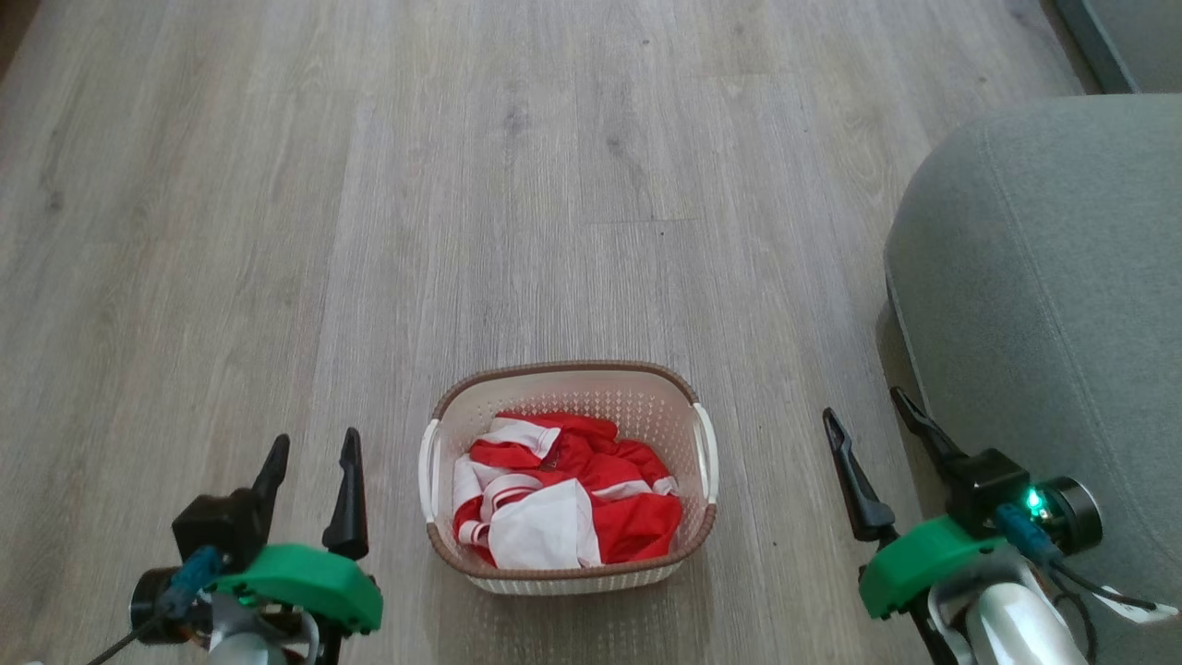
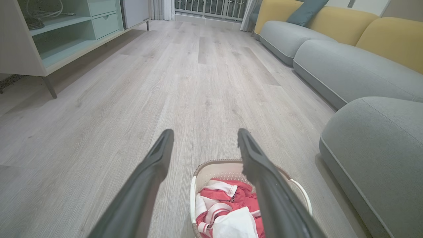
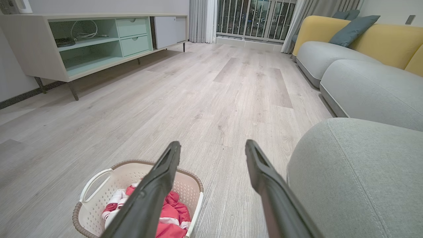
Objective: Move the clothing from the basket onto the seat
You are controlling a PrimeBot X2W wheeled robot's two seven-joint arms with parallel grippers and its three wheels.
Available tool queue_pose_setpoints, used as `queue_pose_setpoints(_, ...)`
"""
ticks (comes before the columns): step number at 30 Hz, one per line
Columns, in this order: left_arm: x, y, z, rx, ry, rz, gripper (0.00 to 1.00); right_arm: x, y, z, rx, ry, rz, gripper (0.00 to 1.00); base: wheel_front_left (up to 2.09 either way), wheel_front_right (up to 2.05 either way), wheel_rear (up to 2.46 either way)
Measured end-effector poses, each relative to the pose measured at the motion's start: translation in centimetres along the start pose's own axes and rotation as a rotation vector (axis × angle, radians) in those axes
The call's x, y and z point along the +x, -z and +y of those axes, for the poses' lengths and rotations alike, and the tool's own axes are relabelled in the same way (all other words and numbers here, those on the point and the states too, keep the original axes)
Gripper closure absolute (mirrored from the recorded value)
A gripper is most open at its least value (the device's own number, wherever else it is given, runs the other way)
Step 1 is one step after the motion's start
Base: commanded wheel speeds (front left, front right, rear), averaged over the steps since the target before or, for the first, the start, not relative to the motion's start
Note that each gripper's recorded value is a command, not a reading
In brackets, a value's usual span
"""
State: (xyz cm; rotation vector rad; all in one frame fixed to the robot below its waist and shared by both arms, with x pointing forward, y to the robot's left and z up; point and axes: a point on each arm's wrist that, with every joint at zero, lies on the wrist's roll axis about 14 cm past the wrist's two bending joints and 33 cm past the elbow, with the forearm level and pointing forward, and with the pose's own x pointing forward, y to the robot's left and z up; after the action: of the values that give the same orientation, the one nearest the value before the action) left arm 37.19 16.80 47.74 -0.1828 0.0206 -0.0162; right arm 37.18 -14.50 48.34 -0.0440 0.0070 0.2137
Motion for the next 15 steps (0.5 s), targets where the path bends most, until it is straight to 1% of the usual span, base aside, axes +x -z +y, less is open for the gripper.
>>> queue_pose_setpoints(9,0.9,0.9,-0.5,0.000,0.017,0.027,0.00,0.5,0.9,-0.2,0.007,0.003,0.025,0.00,0.00,0.00,0.00)
queue_pose_setpoints(12,2.2,1.2,-1.3,-0.001,0.042,0.035,0.00,1.8,0.6,-0.9,0.006,0.016,0.015,0.00,0.00,0.00,0.00)
queue_pose_setpoints(15,4.3,1.5,-2.4,0.006,0.087,0.038,0.00,3.8,0.0,-2.0,0.003,0.035,-0.011,0.00,0.00,0.00,0.00)
